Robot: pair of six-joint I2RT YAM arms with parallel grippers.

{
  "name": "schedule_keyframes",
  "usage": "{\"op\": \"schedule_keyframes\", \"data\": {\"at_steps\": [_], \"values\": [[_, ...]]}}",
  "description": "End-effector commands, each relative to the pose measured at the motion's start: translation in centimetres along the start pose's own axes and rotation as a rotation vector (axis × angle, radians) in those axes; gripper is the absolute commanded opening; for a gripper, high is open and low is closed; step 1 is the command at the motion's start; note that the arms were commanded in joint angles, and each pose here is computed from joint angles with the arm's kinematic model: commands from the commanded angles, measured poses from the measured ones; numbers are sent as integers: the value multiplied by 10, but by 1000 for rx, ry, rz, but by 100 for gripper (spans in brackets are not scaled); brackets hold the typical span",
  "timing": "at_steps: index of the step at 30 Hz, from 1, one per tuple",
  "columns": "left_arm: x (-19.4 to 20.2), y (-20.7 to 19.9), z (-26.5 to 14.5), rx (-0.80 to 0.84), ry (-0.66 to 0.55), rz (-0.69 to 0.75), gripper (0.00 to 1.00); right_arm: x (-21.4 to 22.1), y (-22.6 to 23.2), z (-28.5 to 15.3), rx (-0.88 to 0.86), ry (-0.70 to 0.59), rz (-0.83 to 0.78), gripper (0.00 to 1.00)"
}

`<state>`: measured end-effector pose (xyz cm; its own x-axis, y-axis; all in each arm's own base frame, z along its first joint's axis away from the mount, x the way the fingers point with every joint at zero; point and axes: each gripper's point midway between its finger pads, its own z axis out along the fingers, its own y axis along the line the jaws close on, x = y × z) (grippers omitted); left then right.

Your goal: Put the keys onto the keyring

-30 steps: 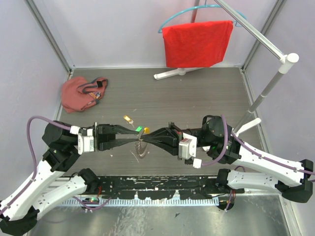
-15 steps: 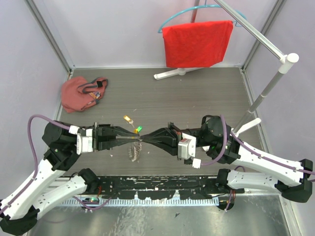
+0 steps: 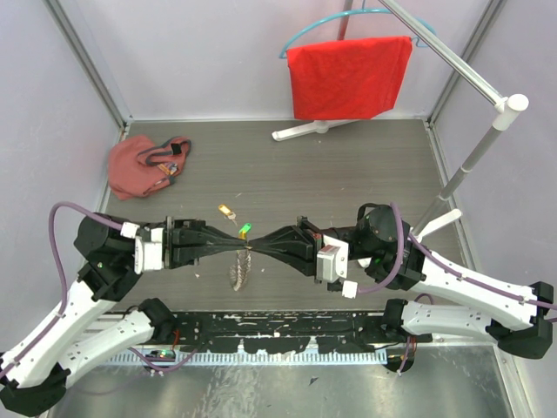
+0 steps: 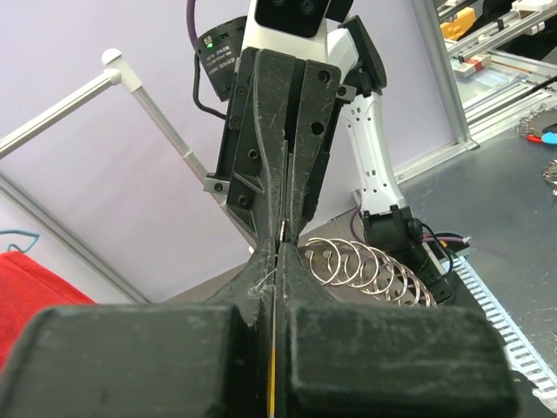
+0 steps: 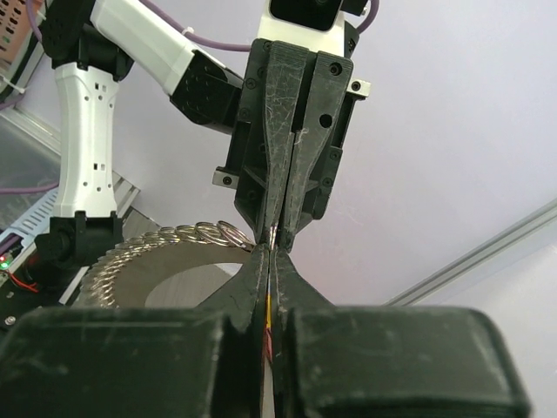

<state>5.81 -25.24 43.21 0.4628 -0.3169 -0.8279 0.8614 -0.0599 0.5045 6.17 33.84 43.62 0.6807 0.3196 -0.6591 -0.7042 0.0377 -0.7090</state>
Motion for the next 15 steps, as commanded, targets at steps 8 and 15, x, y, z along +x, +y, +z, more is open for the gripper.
{"op": "schedule_keyframes", "data": {"at_steps": [8, 15], "values": [[0, 0, -5, 16, 86, 42, 0, -3, -19, -4, 3, 100, -60, 32], [10, -11, -14, 67, 152, 122, 0, 5, -23, -19, -4, 210, -106, 34]]}}
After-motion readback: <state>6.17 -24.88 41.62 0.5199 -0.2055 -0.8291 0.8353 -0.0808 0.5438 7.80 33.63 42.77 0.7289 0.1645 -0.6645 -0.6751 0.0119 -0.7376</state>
